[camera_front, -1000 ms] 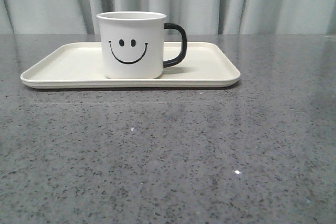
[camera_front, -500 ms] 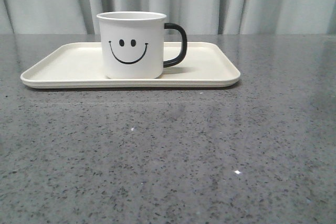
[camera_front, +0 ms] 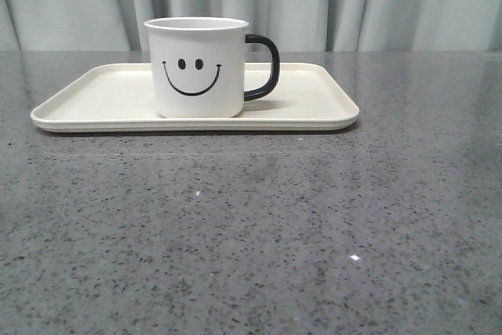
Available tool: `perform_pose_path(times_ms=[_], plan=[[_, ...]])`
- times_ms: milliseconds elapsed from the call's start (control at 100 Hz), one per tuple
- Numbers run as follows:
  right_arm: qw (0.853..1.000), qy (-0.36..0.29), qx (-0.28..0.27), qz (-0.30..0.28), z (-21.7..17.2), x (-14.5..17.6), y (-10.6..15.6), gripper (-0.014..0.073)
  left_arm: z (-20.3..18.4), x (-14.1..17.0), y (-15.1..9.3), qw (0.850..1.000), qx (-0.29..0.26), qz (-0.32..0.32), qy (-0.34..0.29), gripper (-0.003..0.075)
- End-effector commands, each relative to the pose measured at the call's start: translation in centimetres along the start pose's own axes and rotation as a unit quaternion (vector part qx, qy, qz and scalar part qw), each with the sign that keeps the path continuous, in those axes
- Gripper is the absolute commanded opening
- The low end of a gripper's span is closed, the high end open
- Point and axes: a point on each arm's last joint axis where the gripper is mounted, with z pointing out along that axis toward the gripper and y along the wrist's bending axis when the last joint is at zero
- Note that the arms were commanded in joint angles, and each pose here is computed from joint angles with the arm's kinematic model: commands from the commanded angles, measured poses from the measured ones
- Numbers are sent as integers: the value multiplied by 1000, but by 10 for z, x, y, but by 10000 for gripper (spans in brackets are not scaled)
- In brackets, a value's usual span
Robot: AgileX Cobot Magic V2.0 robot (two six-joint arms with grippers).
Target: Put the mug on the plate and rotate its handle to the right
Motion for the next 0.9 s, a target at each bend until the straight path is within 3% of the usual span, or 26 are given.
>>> perform_pose_path(times_ms=[0,890], plan=[[999,-50,6,-6,-8,-13,-3,-66,-7,-12,-2,999,6,-3,-49,-20],[999,-49,6,-6,-8,-13,-3,-66,-6,-10,-1,998,6,-1,-59,-20]])
